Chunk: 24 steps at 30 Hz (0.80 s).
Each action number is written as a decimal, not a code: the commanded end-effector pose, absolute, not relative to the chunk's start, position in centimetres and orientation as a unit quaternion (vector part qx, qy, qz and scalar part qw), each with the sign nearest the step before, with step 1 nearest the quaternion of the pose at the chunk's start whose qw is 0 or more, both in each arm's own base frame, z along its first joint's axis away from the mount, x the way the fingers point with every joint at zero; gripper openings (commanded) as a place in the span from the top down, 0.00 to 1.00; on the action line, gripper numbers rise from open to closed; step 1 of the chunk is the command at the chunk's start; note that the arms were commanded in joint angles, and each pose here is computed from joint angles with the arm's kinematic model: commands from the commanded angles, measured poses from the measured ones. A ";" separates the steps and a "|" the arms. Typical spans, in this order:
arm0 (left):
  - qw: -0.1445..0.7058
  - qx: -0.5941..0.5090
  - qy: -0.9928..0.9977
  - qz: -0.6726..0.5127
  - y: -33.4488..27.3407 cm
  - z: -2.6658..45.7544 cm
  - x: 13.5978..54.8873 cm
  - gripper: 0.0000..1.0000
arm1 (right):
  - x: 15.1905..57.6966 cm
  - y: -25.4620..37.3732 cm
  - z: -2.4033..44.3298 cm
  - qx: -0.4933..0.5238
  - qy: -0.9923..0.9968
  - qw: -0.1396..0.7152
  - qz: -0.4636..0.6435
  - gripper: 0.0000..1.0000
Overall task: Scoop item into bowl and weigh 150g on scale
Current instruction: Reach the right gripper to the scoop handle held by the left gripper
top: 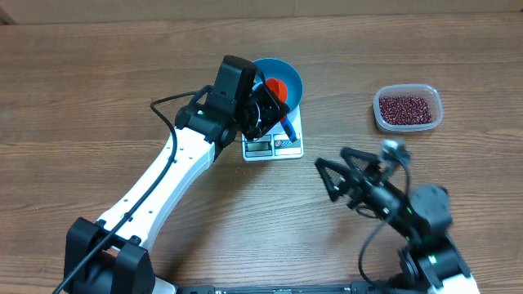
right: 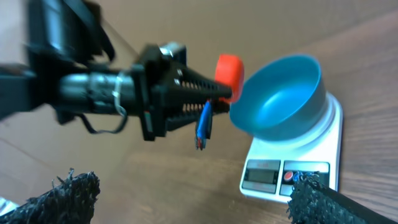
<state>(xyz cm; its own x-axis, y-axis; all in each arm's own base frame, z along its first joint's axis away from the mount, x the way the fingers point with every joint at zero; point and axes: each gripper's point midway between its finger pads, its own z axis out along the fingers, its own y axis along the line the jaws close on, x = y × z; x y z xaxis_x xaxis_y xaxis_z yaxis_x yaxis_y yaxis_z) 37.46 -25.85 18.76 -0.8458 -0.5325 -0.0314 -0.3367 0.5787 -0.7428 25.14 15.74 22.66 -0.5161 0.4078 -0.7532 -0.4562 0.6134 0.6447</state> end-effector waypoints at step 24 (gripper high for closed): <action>0.088 -0.305 0.852 -0.417 -26.5 20.9 36.8 0.96 | 33.3 22.3 21.2 -0.063 0.777 0.503 0.374 0.34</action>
